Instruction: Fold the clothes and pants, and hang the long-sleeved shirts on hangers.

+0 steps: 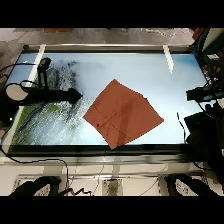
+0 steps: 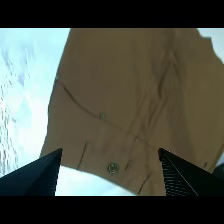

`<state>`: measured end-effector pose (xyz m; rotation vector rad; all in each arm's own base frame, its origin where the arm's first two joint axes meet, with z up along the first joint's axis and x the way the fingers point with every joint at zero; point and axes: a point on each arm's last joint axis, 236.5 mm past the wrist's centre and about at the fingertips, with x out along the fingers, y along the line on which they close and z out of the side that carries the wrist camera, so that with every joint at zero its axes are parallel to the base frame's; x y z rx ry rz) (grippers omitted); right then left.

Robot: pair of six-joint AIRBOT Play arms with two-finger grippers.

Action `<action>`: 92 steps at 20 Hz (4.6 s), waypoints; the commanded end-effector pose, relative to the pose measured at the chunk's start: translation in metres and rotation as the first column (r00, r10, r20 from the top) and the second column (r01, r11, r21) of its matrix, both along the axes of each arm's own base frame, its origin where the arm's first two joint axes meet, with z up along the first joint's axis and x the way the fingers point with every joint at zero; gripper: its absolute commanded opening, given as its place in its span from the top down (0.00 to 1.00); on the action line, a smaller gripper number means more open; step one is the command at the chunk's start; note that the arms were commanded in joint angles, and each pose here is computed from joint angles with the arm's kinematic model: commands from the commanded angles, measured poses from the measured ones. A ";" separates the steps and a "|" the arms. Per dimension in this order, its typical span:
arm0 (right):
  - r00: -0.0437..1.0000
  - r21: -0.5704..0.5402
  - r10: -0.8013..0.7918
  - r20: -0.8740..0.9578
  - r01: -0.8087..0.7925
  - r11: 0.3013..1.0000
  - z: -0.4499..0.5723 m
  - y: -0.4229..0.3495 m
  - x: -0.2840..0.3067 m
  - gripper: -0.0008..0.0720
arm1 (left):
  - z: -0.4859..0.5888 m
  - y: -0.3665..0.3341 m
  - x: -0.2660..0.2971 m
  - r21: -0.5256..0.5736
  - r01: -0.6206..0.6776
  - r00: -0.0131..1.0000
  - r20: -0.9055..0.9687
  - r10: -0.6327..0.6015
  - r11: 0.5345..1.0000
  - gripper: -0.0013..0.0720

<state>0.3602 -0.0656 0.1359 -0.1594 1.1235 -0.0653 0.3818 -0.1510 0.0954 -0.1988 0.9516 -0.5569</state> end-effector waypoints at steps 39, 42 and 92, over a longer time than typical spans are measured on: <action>0.967 0.666 0.211 -0.144 -0.063 0.743 -0.168 0.104 -0.050 0.95 | -0.144 -0.014 -0.094 0.343 0.246 0.953 -0.257 -0.162 0.906 0.96; 0.970 0.718 0.175 -0.171 0.001 0.696 -0.187 0.130 -0.059 0.35 | -0.127 0.025 -0.078 0.517 0.262 0.965 -0.156 -0.211 0.815 0.96; 0.858 0.605 0.199 0.474 -0.482 0.634 0.066 0.296 0.038 0.98 | 0.027 0.010 -0.055 -0.324 -0.376 0.882 0.162 0.442 0.868 0.96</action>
